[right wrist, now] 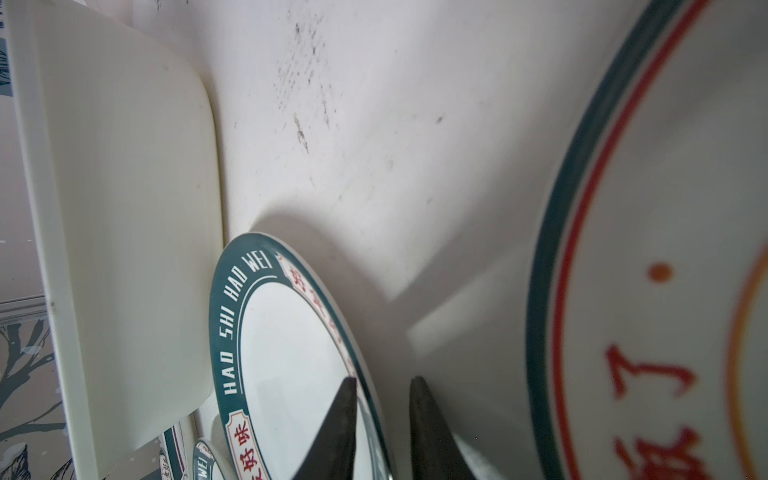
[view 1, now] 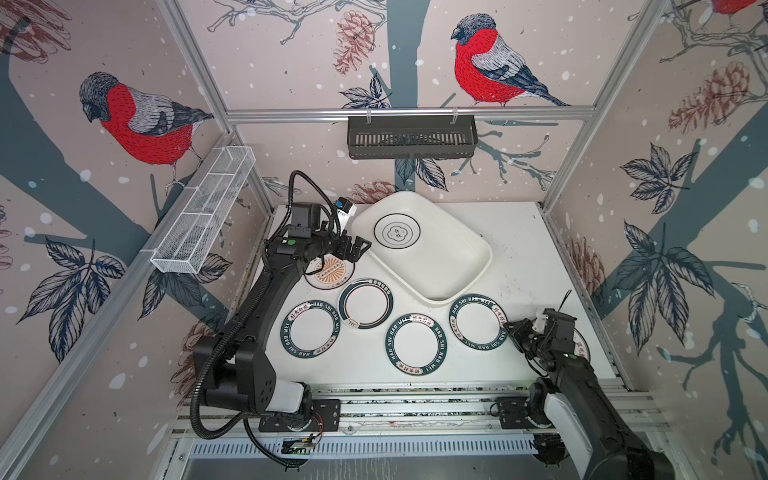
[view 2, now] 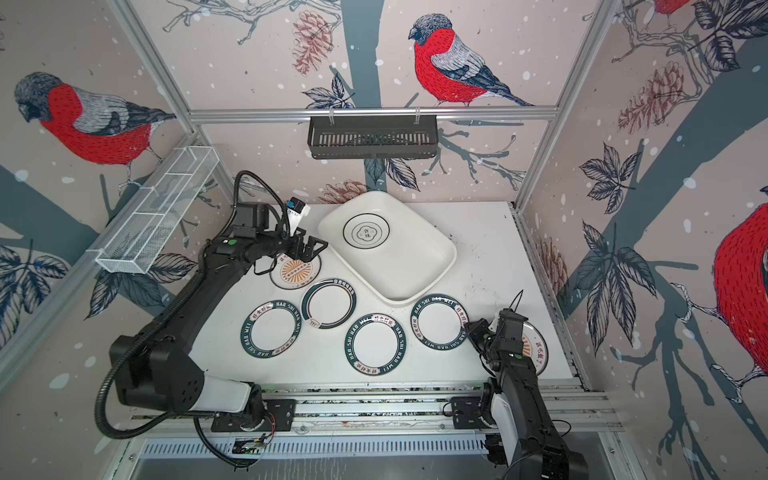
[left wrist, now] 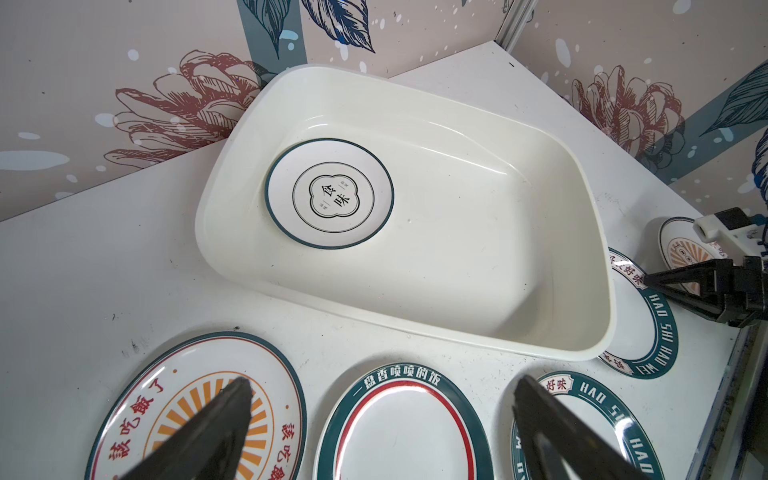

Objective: Place the plates into the plastic bin on the countertop
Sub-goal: 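Lower the right gripper onto the HAO SHI HAO WEI plate rim and close, then lift the HAO SHI HAO WEI plate upright with the right gripper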

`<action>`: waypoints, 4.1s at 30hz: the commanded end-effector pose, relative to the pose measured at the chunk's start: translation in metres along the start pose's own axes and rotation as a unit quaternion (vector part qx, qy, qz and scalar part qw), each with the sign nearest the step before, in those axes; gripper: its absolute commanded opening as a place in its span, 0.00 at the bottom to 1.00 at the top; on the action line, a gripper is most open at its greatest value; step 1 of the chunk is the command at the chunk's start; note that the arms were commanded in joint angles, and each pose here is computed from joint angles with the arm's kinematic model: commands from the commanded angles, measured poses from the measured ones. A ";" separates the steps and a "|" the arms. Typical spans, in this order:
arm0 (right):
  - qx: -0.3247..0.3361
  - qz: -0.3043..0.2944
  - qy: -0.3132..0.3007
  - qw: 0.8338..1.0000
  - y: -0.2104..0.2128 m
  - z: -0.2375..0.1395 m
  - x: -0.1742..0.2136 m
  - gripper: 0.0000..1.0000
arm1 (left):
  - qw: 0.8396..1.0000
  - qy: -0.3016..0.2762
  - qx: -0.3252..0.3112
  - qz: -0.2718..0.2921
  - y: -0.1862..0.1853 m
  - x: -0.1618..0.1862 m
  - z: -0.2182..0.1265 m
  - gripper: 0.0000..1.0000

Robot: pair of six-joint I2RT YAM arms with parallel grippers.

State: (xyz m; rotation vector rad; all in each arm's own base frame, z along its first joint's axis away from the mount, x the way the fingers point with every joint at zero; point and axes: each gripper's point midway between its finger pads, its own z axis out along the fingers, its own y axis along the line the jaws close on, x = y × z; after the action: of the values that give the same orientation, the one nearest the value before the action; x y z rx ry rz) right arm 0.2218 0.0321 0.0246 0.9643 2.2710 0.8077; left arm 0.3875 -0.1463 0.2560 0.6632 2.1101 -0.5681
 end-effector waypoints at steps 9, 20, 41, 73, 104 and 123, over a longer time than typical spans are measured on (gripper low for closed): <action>-0.002 -0.003 -0.008 1.000 -0.004 0.001 -0.003 0.17 | 1.000 -0.007 0.014 0.002 -0.006 -0.003 -0.001 0.98; 0.005 0.010 -0.037 0.999 -0.007 -0.005 -0.013 0.08 | 1.000 -0.008 0.017 0.000 -0.008 -0.003 -0.001 0.98; -0.016 0.018 -0.044 0.999 -0.003 -0.005 -0.017 0.04 | 1.000 -0.013 0.019 0.000 -0.010 -0.003 -0.004 0.97; 0.027 -0.033 -0.158 0.986 0.046 -0.068 -0.101 0.01 | 0.999 -0.021 0.024 0.001 -0.014 -0.011 -0.007 0.98; -0.012 -0.084 -0.221 0.972 0.122 -0.129 -0.159 0.01 | 1.000 -0.019 0.020 -0.007 -0.010 -0.011 -0.003 0.98; -0.125 -0.160 -0.144 0.969 0.284 -0.033 -0.118 0.01 | 1.000 -0.018 0.003 0.001 -0.006 -0.017 -0.009 0.98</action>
State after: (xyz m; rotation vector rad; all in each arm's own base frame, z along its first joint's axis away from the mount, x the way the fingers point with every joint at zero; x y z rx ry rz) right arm 0.3719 0.0797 0.2484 0.5431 2.0686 0.6984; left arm 0.3881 -0.1505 0.2694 0.6300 2.0941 -0.6035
